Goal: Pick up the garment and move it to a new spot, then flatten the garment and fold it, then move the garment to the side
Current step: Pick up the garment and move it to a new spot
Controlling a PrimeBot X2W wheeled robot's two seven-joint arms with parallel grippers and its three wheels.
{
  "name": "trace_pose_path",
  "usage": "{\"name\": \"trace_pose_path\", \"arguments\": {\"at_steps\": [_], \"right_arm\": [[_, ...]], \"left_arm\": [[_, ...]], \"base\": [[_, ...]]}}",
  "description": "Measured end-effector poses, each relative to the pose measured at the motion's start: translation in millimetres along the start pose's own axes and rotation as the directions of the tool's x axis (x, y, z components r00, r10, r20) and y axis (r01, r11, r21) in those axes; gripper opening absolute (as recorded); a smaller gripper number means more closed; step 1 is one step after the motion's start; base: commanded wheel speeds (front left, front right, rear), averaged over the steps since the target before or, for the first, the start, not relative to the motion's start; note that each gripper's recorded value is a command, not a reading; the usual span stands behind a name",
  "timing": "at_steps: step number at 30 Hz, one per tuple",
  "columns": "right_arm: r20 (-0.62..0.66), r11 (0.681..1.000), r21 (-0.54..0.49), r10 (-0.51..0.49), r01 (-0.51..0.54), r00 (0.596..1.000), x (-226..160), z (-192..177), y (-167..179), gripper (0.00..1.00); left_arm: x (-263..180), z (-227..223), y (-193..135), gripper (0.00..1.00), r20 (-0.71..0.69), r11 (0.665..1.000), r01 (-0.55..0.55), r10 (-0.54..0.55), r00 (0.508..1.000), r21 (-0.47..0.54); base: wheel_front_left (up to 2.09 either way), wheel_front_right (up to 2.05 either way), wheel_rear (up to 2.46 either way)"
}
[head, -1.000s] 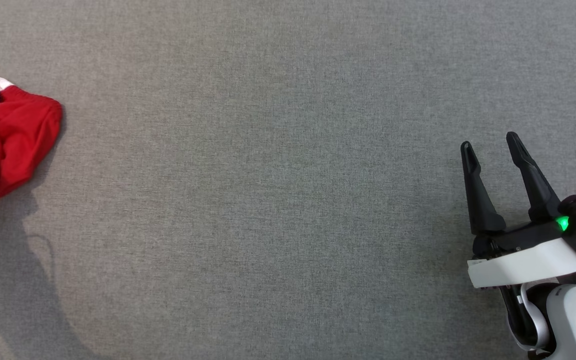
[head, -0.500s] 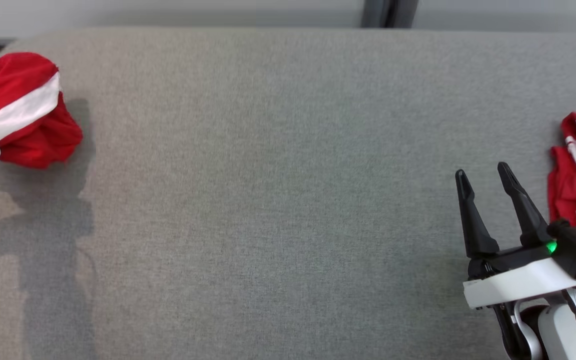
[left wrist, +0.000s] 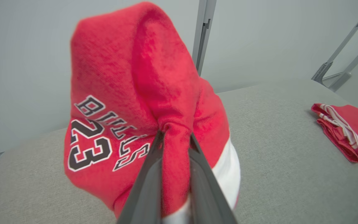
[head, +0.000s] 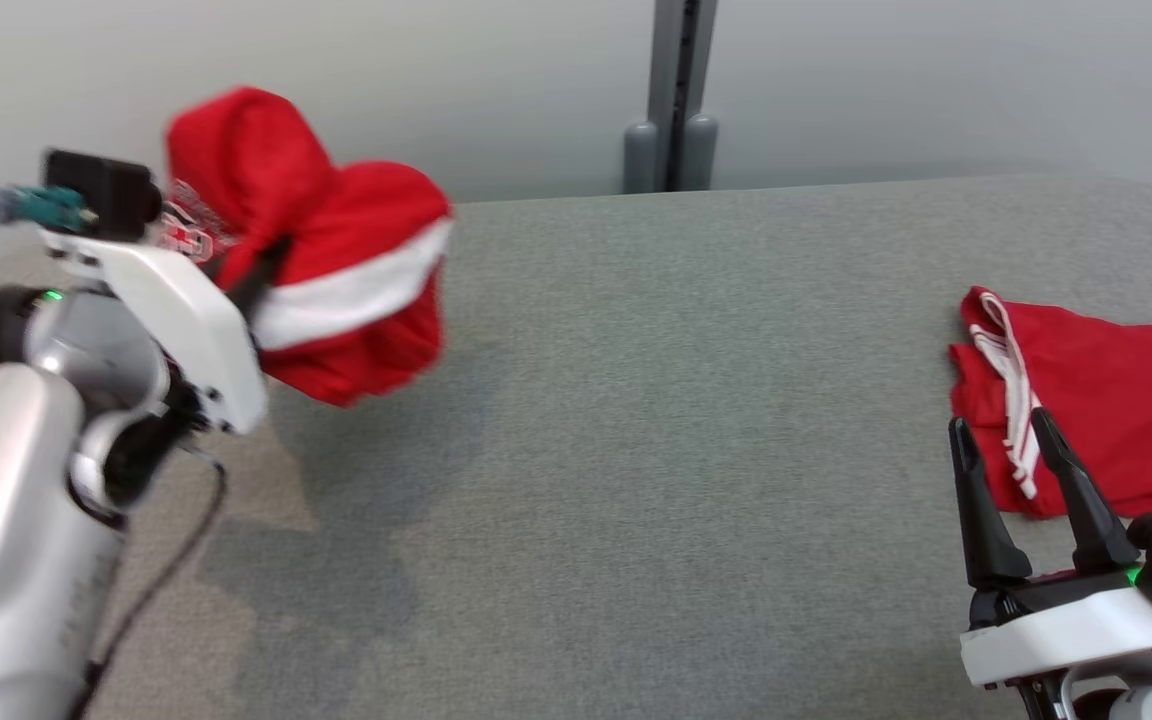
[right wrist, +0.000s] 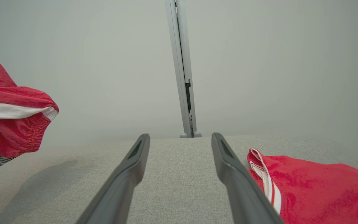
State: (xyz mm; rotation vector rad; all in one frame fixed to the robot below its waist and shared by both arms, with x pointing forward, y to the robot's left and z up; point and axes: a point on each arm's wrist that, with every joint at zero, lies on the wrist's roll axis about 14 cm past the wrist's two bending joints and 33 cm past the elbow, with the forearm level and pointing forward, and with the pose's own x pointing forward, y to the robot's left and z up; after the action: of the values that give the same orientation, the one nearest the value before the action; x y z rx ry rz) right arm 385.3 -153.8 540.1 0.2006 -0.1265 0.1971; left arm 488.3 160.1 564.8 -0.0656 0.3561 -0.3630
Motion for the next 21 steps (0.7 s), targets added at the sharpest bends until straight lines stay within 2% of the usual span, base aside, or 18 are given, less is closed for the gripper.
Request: {"name": "trace_pose_path", "arguments": {"at_steps": [4,8,16,18,20,21], "right_arm": [[0.013,0.999,-0.008,-0.045,0.045,0.999,-15.2,7.5,-11.8,1.0],[0.025,0.995,-0.018,-0.093,0.094,0.995,-28.5,14.0,-25.0,1.0],[0.033,0.986,-0.027,-0.166,0.167,0.985,-45.6,19.1,-44.6,1.0],[0.027,0.984,-0.028,-0.178,0.179,0.984,-48.5,17.5,-47.3,1.0],[0.018,0.982,-0.029,-0.185,0.185,0.983,-47.9,14.6,-49.6,1.0],[0.016,0.982,-0.03,-0.185,0.186,0.983,-46.2,13.9,-50.1,1.0]], "left_arm": [[1.0,-13.8,-66.1,0.0,0.005,0.988,0.148,-0.148,0.989,-0.054],[1.5,-47.1,-121.6,0.0,-0.03,0.968,0.243,-0.245,0.969,-0.062],[15.6,-107.7,-164.6,0.0,-0.081,0.955,0.288,-0.293,0.953,-0.072],[20.4,-119.5,-169.0,0.0,-0.087,0.958,0.283,-0.286,0.954,-0.043],[25.6,-130.4,-176.4,0.0,-0.096,0.955,0.289,-0.295,0.951,-0.074],[27.7,-138.2,-179.1,0.08,-0.111,0.954,0.29,-0.297,0.949,-0.075]], "base": [[0.0,0.0,0.0],[0.0,0.0,0.0],[0.0,0.0,0.0],[0.0,0.0,0.0],[0.0,0.0,0.0],[0.0,0.0,0.0]]}}
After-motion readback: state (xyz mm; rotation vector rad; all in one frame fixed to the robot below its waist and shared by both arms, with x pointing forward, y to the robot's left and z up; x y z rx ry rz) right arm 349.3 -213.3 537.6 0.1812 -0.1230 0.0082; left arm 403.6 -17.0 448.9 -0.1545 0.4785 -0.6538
